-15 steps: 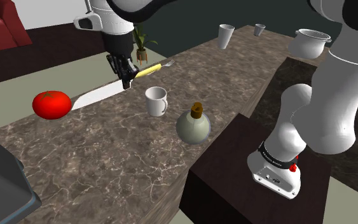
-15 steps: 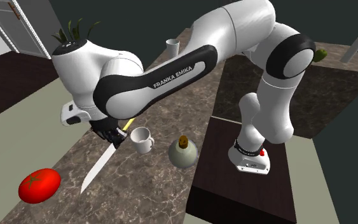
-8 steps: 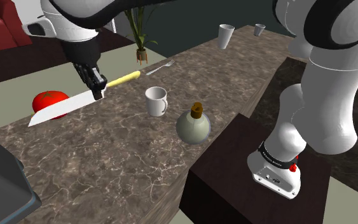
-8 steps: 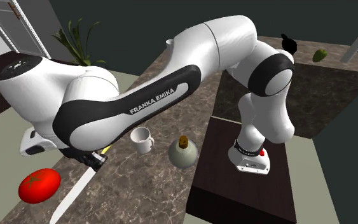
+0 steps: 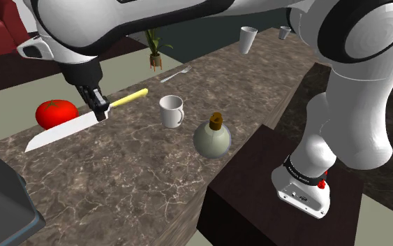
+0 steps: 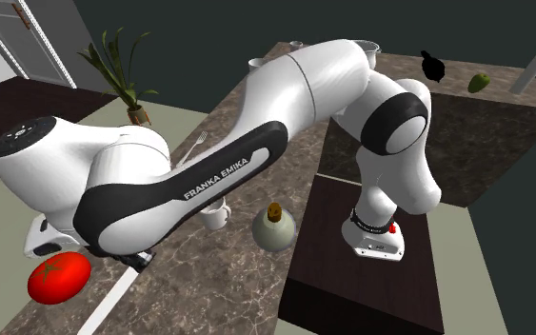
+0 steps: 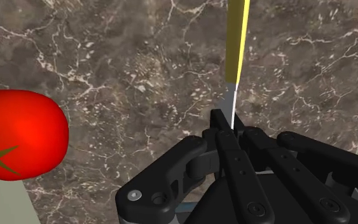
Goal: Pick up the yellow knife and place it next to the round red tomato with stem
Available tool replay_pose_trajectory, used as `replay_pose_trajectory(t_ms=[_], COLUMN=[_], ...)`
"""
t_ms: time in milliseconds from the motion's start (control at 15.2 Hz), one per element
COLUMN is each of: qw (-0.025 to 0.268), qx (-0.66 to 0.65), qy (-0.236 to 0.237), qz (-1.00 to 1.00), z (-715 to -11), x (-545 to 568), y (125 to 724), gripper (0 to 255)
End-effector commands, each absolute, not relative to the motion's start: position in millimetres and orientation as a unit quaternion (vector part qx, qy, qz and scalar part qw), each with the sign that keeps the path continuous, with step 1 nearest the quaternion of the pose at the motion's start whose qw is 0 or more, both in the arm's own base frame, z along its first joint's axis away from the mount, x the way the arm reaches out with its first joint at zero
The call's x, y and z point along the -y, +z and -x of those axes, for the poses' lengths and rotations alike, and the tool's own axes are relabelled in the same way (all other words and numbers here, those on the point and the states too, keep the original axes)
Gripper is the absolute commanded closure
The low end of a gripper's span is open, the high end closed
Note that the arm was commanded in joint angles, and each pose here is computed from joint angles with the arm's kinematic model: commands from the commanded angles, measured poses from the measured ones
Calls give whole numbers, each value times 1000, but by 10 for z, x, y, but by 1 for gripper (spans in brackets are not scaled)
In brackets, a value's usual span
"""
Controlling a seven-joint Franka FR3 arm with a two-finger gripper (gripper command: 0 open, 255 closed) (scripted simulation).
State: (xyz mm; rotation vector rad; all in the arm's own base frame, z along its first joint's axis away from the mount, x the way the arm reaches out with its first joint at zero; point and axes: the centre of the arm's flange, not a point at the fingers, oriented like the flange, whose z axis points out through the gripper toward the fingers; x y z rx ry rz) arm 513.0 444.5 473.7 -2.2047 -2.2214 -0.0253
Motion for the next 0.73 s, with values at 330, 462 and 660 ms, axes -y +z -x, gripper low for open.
replay_pose_trajectory(t_ms=[330,462,660], qw=[6,6,6], qx=[710,710,710], qy=[-8,-8,-8], qz=[704,704,704], z=[-5129,-5129,-5129], x=[-4456,-4456,-4456], y=[4369,4263,4105], gripper=[255,255,255])
